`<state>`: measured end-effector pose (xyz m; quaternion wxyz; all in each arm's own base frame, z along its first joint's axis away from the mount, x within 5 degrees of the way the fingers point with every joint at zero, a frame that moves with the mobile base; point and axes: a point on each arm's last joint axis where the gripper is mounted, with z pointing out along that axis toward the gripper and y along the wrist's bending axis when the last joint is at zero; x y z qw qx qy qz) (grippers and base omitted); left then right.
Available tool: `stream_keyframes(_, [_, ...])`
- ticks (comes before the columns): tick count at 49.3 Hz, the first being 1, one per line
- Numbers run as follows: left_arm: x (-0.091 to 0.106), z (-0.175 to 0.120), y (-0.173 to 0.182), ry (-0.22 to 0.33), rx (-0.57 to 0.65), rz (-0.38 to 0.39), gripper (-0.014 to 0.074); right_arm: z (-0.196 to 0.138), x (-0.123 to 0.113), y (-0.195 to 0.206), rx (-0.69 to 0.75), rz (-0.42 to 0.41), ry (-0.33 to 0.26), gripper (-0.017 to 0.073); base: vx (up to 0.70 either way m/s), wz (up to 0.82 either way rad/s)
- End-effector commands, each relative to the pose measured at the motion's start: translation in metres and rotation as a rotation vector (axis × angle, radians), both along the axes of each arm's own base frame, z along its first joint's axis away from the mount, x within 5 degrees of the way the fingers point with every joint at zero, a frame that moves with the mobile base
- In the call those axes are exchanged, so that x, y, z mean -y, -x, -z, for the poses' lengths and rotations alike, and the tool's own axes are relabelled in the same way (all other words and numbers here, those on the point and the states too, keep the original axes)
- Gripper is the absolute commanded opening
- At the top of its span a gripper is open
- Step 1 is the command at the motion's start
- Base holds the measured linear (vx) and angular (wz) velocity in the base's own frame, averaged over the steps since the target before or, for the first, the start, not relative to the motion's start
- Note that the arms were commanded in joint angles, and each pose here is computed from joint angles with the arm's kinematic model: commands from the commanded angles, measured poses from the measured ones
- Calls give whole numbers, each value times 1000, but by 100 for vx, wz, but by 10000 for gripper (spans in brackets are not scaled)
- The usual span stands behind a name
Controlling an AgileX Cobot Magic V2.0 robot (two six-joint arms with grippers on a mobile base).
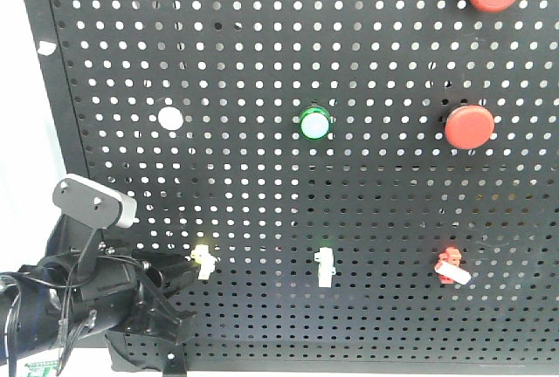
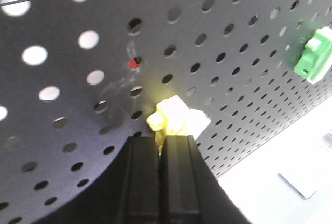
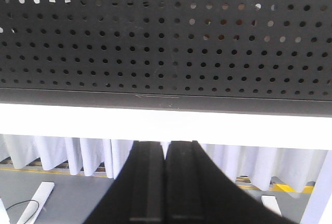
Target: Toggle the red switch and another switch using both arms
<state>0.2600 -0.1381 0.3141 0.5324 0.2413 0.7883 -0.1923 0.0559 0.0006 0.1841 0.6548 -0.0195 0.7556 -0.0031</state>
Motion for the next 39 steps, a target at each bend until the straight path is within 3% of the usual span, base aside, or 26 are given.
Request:
stream_keyframes(1, [0, -23, 5, 57, 51, -2, -6, -6, -1, 0, 87, -9, 7, -6, 0, 0])
stream_keyframes(26, [-20, -67, 36, 117, 215, -56, -6, -6, -1, 0, 87, -9, 7, -6, 0, 0])
stream_keyframes(37, [-45, -97, 58, 107, 388, -191, -6, -6, -1, 0, 87, -9, 7, -6, 0, 0])
stream_keyframes(38, [-57, -102, 70, 115, 437, -259, -6, -6, -1, 0, 87, -9, 7, -6, 0, 0])
stream_keyframes(39, [-60, -101, 72, 114, 444, -272, -6, -6, -1, 0, 87, -9, 7, -6, 0, 0])
